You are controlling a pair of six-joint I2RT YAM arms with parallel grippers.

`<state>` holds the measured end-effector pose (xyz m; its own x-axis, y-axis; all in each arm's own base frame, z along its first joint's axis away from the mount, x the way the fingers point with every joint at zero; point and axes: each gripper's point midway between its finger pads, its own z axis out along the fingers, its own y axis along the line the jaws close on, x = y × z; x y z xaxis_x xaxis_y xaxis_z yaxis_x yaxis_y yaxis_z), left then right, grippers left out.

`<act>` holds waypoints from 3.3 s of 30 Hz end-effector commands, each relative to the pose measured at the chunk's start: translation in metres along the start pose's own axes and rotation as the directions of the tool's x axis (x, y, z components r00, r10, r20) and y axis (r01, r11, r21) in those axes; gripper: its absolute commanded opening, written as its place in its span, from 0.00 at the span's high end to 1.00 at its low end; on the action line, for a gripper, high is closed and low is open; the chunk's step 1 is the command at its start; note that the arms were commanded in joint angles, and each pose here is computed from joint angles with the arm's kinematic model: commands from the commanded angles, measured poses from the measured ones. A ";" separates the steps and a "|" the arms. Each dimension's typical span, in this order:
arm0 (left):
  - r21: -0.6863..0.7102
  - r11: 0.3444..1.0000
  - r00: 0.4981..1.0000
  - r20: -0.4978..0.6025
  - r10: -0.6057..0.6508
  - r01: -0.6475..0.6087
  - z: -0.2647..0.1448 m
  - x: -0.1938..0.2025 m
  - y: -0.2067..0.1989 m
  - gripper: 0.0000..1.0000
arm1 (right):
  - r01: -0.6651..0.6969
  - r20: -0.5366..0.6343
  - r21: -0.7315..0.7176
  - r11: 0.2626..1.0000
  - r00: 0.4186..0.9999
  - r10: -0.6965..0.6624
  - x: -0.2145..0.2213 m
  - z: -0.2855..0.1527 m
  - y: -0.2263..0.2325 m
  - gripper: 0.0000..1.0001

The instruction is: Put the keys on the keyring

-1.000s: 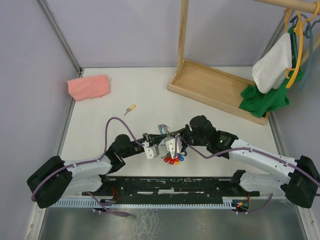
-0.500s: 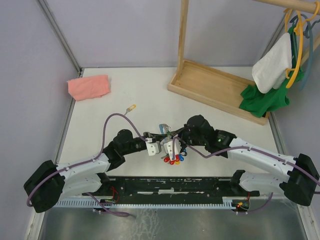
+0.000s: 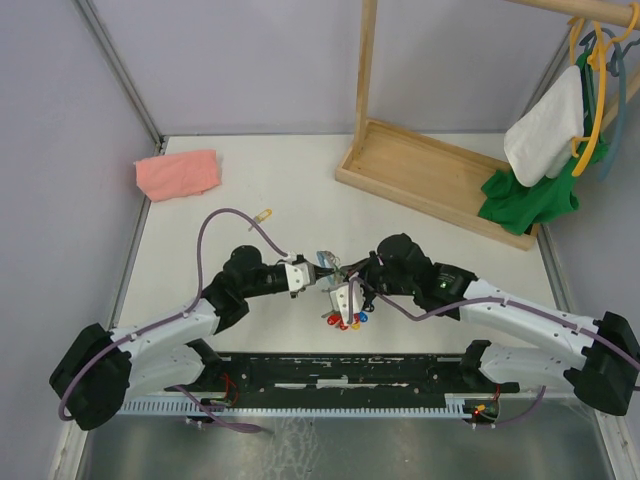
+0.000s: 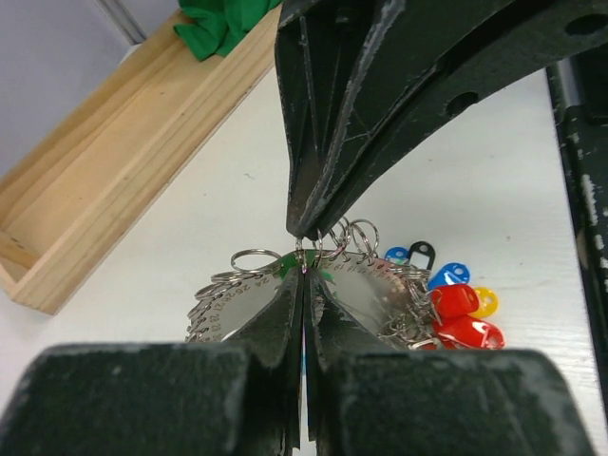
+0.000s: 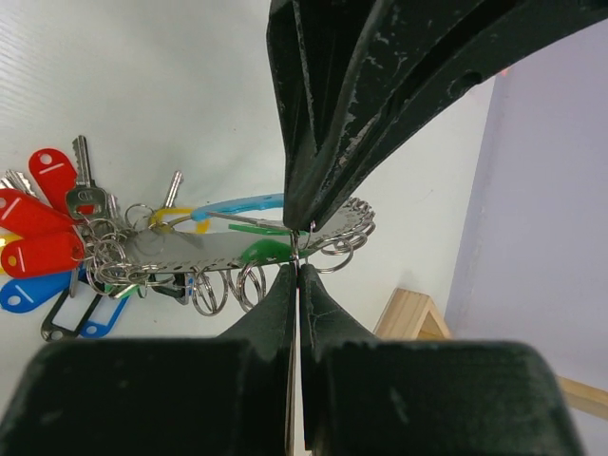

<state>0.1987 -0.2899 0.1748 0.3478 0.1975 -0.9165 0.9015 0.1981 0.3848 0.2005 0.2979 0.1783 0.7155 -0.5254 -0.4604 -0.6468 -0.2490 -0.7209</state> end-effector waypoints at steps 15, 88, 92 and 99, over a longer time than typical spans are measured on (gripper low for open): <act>-0.008 0.945 0.941 0.094 -0.326 0.328 -0.009 0.004 0.012 0.96 | -0.297 0.348 0.210 0.931 0.913 0.212 -0.046 -0.024 -0.043 0.99; 0.036 0.998 0.954 0.299 0.038 -0.051 -0.004 -0.039 -0.004 0.65 | -0.526 0.543 0.186 0.830 0.759 0.359 -0.044 -0.027 -0.051 0.99; 0.030 0.998 0.951 0.306 0.041 -0.053 -0.006 -0.041 -0.003 0.67 | -0.536 0.549 0.183 0.824 0.751 0.367 -0.044 -0.026 -0.050 0.99; 0.028 0.998 0.951 0.306 0.053 -0.065 -0.009 -0.046 -0.003 0.77 | -0.541 0.514 0.171 0.823 0.762 0.394 -0.036 -0.022 -0.043 0.99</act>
<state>0.1852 -0.2880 0.1935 0.4150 -0.0428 -0.9088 0.8981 0.1794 0.4016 0.1911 0.3089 0.2056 0.3585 -0.1491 -0.9215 -0.9075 0.1756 -0.3815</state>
